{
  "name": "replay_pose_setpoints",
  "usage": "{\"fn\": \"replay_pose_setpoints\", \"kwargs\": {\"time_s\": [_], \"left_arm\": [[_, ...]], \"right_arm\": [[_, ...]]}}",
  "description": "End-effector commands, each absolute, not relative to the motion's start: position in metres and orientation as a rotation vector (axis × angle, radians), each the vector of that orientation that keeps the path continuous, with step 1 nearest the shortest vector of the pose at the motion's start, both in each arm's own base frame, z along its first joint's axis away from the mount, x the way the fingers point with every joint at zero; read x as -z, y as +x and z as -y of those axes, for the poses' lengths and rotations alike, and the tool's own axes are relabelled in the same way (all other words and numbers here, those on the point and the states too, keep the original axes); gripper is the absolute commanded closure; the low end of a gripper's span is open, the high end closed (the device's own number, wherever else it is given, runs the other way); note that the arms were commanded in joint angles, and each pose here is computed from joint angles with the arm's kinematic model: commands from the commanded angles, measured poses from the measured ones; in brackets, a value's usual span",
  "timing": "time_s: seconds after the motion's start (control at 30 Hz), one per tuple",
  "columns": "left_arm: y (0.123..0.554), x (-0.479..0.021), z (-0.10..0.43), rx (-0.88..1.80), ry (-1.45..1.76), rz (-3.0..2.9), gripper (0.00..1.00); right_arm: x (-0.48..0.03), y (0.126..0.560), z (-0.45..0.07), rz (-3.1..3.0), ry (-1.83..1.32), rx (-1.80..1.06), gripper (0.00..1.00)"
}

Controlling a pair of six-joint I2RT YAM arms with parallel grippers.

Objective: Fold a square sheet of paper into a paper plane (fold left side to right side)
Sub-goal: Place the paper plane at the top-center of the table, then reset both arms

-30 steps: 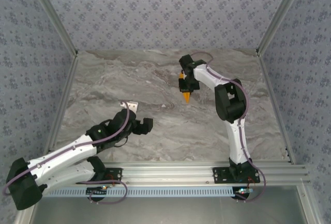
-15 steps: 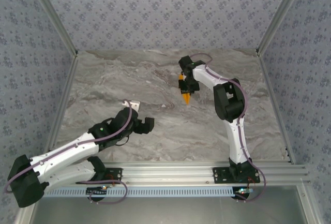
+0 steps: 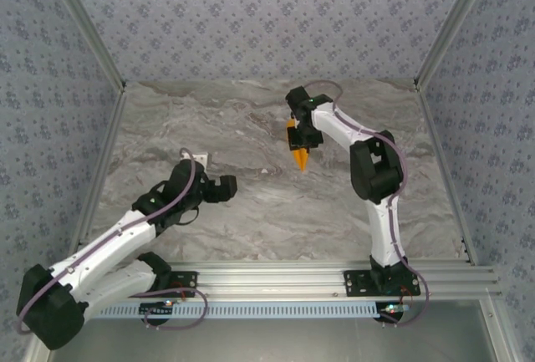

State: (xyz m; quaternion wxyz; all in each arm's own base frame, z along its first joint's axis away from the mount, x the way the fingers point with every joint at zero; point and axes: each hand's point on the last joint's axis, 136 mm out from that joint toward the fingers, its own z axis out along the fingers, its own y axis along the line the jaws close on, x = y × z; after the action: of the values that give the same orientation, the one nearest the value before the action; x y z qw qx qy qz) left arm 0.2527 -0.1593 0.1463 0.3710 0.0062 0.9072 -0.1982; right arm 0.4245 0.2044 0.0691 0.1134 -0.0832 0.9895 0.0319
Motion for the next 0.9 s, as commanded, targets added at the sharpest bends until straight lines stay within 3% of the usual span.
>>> {"fn": "replay_pose_setpoints", "kwargs": {"time_s": [0.0, 0.13, 0.23, 0.4, 0.53, 0.73, 0.87], "left_arm": [[0.267, -0.168, 0.152, 0.6, -0.049, -2.267, 0.02], [0.287, -0.173, 0.116, 0.549, -0.186, -2.233, 0.02], [0.304, -0.18, 0.077, 0.426, -0.293, -2.177, 0.02], [0.32, -0.186, 0.016, 0.095, -0.39, -2.067, 0.02], [0.324, -0.183, -0.01, -0.087, -0.401, -1.966, 0.02], [0.324, -0.157, -0.027, -0.273, -0.33, -1.923, 0.02], [0.33, -0.133, -0.026, -0.333, -0.237, -1.964, 0.02]], "right_arm": [[-0.108, 0.407, -0.196, -2.864, -0.272, -0.079, 0.59], [-0.147, 0.392, -0.186, -2.749, -0.268, -0.121, 0.52], [-0.177, 0.381, -0.169, -2.616, -0.244, -0.17, 0.41], [-0.197, 0.364, -0.099, -2.42, -0.063, -0.133, 0.23], [-0.197, 0.347, -0.039, -2.274, 0.124, -0.06, 0.02], [-0.17, 0.326, 0.027, -2.096, 0.355, 0.026, 0.0], [-0.14, 0.321, 0.041, -2.018, 0.313, 0.075, 0.0]]}}
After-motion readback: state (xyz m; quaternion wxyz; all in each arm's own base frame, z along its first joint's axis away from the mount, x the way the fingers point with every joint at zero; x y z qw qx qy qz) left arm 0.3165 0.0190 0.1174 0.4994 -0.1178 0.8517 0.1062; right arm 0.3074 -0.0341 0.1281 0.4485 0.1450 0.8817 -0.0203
